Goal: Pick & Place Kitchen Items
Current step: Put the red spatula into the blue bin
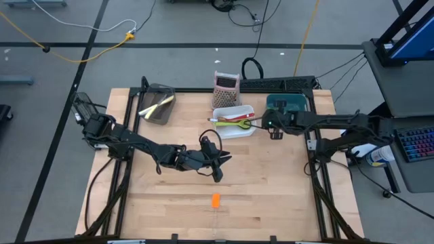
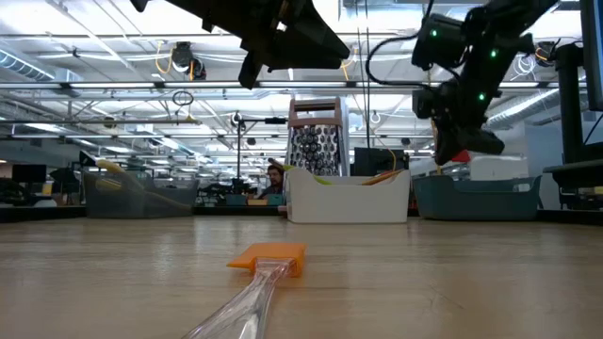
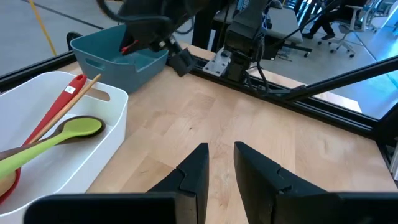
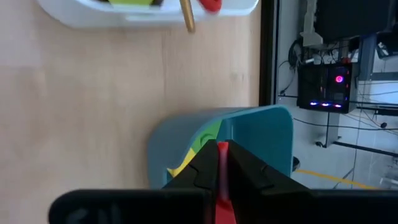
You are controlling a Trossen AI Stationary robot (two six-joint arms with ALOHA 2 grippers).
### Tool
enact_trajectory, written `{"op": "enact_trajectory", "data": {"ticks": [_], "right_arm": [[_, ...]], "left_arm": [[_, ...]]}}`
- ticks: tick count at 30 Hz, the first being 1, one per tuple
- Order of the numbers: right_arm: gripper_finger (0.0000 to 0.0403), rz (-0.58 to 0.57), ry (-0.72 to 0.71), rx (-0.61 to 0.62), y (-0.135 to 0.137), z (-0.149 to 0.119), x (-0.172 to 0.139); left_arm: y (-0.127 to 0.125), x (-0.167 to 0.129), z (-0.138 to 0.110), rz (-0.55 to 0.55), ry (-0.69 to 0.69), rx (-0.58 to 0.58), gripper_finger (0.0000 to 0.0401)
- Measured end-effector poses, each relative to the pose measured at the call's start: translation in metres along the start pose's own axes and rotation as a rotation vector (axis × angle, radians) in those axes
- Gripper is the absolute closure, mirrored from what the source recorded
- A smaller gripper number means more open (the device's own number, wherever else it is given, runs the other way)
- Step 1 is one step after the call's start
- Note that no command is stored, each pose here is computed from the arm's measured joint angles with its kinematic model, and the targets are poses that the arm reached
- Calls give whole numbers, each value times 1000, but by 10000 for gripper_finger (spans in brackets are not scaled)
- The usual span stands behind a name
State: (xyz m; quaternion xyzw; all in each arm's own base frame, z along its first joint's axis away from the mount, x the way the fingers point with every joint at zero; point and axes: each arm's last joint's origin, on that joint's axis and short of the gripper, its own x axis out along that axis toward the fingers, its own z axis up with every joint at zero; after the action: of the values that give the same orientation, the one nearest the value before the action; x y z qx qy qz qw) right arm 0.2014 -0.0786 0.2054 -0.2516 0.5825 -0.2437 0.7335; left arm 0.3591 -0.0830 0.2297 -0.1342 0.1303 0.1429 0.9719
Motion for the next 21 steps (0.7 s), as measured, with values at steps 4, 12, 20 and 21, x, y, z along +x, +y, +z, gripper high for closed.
{"op": "enact_trajectory", "data": {"ticks": [4,12,20,21], "right_arm": [[390,-18,18,1,3,-11,16],[390,-47,-4,10,6,-25,36],[389,57,-111,85,7,-33,49],[388,54,-104,91,6,-34,50]], "left_arm": [[0,0,0,0,0,0,325],[0,0,0,1,-1,0,325],[0,0,0,1,-1,0,325],[0,0,0,1,-1,1,325]]}}
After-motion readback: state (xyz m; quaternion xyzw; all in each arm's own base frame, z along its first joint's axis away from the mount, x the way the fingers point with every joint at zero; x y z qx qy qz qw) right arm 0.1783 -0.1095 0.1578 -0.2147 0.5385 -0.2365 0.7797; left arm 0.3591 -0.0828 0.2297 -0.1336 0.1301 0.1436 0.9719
